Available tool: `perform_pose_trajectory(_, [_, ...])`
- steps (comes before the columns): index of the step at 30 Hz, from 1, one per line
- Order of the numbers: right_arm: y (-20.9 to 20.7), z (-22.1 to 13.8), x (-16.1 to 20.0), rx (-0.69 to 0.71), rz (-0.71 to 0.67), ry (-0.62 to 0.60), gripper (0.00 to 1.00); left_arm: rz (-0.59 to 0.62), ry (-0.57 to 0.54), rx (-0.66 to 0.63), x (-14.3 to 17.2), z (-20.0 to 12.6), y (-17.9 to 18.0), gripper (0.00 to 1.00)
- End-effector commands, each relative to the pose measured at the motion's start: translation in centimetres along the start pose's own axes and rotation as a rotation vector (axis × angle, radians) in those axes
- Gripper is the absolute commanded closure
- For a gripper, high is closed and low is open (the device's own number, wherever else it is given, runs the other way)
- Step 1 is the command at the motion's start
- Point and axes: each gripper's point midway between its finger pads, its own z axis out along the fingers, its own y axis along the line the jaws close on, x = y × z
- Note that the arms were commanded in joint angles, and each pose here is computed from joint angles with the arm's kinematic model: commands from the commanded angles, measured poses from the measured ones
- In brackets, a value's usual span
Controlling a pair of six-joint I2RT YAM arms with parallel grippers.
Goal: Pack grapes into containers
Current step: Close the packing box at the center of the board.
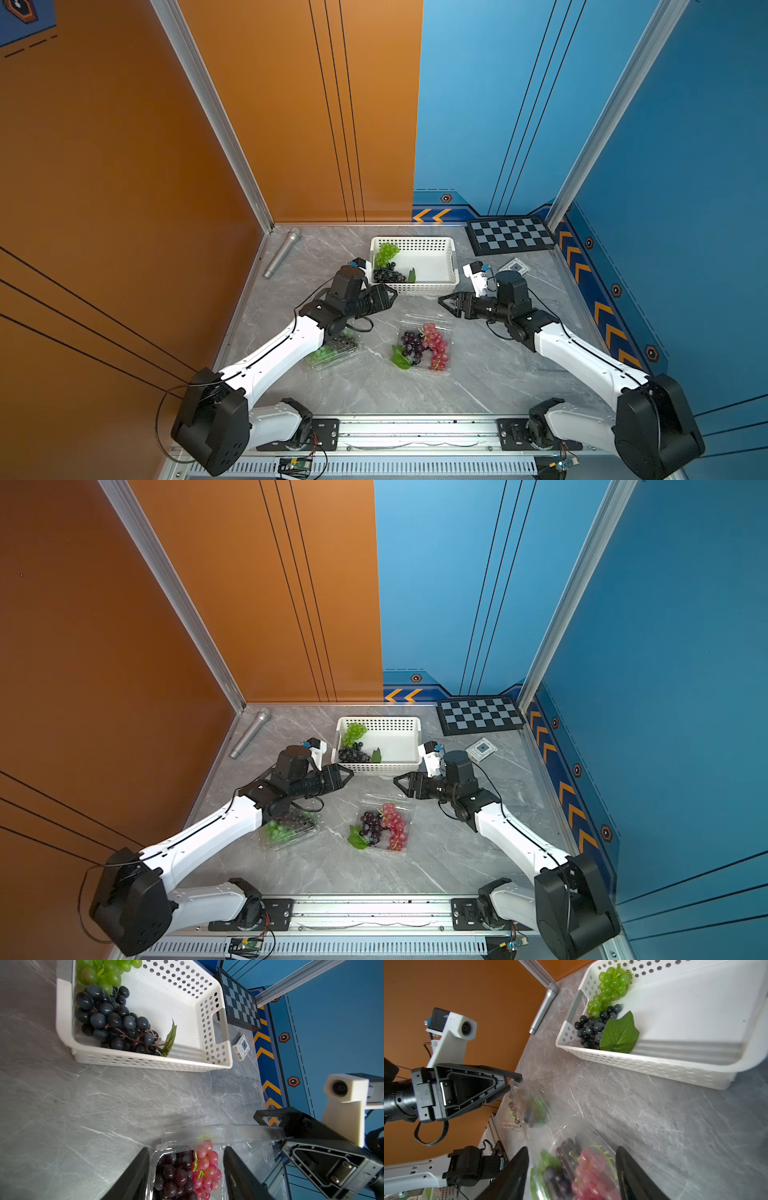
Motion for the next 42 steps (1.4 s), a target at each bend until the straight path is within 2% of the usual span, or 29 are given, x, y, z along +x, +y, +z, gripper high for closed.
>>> perform_pose_trajectory(1, [2.9, -0.7, -0.3, -0.07, -0.045, 0.016, 0.32, 0.004, 0.043, -0.047, 1.5, -1.2, 1.3, 0.42])
perform_pose_trajectory(7, [5.1, -0.1, 0.8, -0.119, -0.048, 0.043, 0.33, -0.023, 0.065, -0.047, 3.3, -3.1, 1.8, 0.42])
perform_pose_trajectory(14, [6.3, 2.2, 3.6, -0.1, -0.07, 0.112, 0.37, -0.024, 0.074, -0.056, 5.5, -4.8, 2.1, 0.41])
perform_pose_trajectory(28, [5.5, 4.6, 11.3, 0.027, -0.135, 0.246, 0.4, 0.013, 0.238, -0.086, 12.9, -4.3, 3.8, 0.46])
perform_pose_trajectory(34, [4.6, 5.3, 13.6, 0.048, -0.114, 0.27, 0.41, 0.014, 0.29, -0.093, 14.9, -4.4, 4.6, 0.5])
perform_pose_trajectory(42, [3.8, 5.9, 14.9, 0.062, -0.086, 0.273, 0.43, 0.025, 0.325, -0.115, 16.3, -4.1, 5.0, 0.51])
